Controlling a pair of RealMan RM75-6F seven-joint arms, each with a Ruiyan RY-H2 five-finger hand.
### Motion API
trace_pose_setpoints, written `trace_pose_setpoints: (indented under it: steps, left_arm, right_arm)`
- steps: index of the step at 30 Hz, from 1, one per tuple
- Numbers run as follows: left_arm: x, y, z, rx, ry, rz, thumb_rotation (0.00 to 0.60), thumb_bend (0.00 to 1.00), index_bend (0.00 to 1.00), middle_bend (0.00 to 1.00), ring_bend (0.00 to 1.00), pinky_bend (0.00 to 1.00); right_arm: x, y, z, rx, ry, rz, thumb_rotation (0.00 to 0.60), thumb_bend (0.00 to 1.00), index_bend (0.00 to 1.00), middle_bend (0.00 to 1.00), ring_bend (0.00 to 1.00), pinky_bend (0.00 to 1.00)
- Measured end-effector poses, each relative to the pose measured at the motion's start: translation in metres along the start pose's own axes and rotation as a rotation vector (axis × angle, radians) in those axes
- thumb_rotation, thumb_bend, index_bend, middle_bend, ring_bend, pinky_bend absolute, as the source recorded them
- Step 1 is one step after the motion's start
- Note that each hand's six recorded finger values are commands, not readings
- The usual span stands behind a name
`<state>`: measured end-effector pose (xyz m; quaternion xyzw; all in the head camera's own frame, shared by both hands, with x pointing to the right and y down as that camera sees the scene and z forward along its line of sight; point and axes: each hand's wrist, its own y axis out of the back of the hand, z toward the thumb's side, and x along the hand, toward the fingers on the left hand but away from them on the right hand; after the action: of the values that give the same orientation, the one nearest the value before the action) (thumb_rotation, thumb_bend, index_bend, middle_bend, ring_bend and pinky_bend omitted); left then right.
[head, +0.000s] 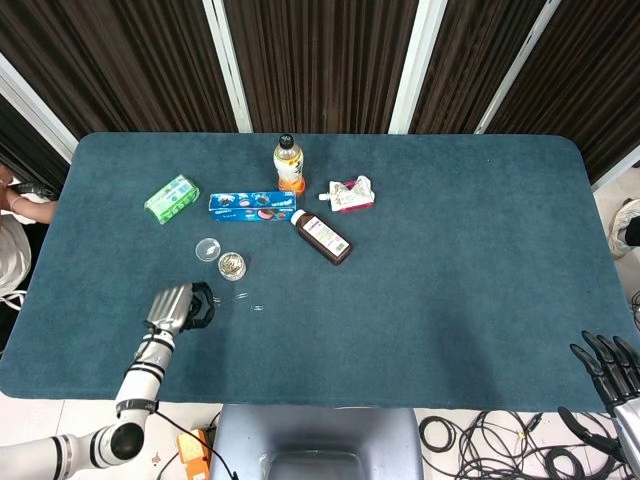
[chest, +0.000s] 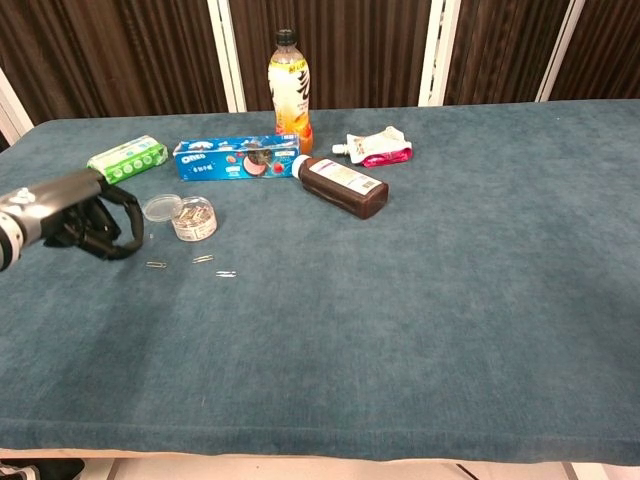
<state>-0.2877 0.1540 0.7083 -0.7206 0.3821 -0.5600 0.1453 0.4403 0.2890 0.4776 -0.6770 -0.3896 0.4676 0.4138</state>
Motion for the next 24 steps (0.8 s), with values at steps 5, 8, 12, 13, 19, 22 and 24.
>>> trace_pose_setpoints:
  steps: [5,8,12,13,19,22,24]
  left_arm:
    - [0.020,0.018,0.004,-0.049,0.020,0.042,0.600,0.60,0.75,1.00,1.00,1.00]
    - [0.035,0.023,0.004,-0.060,0.046,0.055,0.600,0.60,0.74,1.00,1.00,1.00]
    - [0.055,0.026,0.005,-0.065,0.078,0.067,0.600,0.59,0.73,1.00,1.00,1.00]
    - [0.059,0.027,0.006,-0.066,0.085,0.070,0.600,0.60,0.73,1.00,1.00,1.00]
    - [0.078,0.026,0.013,-0.086,0.114,0.080,0.600,0.60,0.73,1.00,1.00,1.00]
    - [0.084,0.023,0.014,-0.089,0.125,0.078,0.600,0.59,0.73,1.00,1.00,1.00]
    - [0.087,0.020,0.015,-0.084,0.132,0.075,0.600,0.59,0.73,1.00,1.00,1.00]
  right_arm:
    - [-0.002,-0.002,0.000,0.004,-0.001,0.007,0.600,0.18,0.00,0.00,0.00,0.00]
    - [-0.003,-0.003,0.000,0.006,-0.003,0.011,0.600,0.18,0.00,0.00,0.00,0.00]
    - [-0.004,-0.002,-0.001,0.006,-0.008,0.010,0.600,0.18,0.00,0.00,0.00,0.00]
    - [-0.004,-0.002,-0.001,0.006,-0.009,0.010,0.600,0.18,0.00,0.00,0.00,0.00]
    - [-0.003,-0.002,-0.002,0.006,-0.012,0.010,0.600,0.18,0.00,0.00,0.00,0.00]
    - [-0.003,-0.002,-0.001,0.006,-0.011,0.010,0.600,0.18,0.00,0.00,0.00,0.00]
    - [-0.003,-0.002,-0.001,0.005,-0.011,0.009,0.600,0.18,0.00,0.00,0.00,0.00]
